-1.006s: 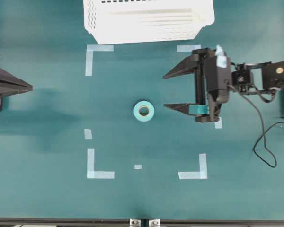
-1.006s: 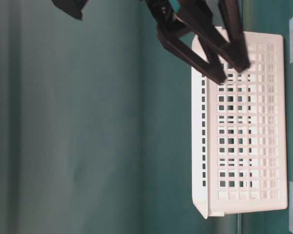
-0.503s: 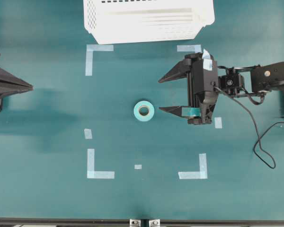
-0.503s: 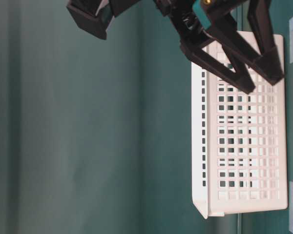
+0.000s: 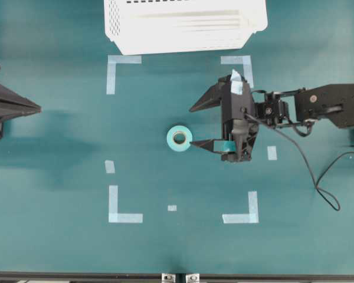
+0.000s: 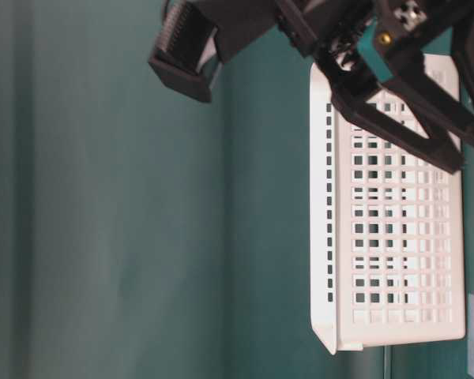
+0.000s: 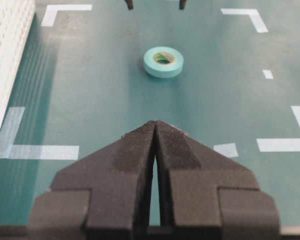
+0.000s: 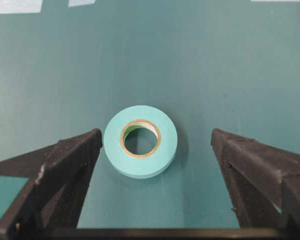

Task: Put the tape in the middle into the white basket.
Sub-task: 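Lower the open right gripper around the teal tape roll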

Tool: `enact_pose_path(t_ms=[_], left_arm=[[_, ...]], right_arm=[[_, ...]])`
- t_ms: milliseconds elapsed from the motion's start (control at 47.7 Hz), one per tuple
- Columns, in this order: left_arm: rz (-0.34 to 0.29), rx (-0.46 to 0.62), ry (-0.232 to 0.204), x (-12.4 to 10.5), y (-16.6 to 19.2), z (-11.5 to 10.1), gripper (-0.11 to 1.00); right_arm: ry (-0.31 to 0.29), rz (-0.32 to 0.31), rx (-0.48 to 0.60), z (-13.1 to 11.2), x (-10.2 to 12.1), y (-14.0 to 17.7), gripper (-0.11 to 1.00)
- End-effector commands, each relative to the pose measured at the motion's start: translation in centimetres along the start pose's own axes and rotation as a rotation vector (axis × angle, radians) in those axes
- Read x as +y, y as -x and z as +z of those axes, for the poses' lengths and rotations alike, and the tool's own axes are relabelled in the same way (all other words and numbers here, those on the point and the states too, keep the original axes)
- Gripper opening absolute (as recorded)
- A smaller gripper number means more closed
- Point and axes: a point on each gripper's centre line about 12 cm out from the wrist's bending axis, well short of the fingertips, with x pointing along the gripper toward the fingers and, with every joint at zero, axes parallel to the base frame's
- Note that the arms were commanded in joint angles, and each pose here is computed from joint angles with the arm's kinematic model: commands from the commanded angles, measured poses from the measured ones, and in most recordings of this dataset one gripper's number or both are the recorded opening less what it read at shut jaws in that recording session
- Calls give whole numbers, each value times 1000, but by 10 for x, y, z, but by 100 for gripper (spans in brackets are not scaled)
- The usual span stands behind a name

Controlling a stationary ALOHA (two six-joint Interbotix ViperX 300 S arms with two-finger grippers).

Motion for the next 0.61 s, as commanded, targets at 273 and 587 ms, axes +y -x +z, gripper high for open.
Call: enact_pose_path(t_ms=[273,587], left_arm=[[6,-12,3,1,0,5,-11],[6,-12,3,1,0,5,-11]], right_arm=[[7,21,-11,6,10,-13,99],[-20,16,17,-2,8,-24,99]])
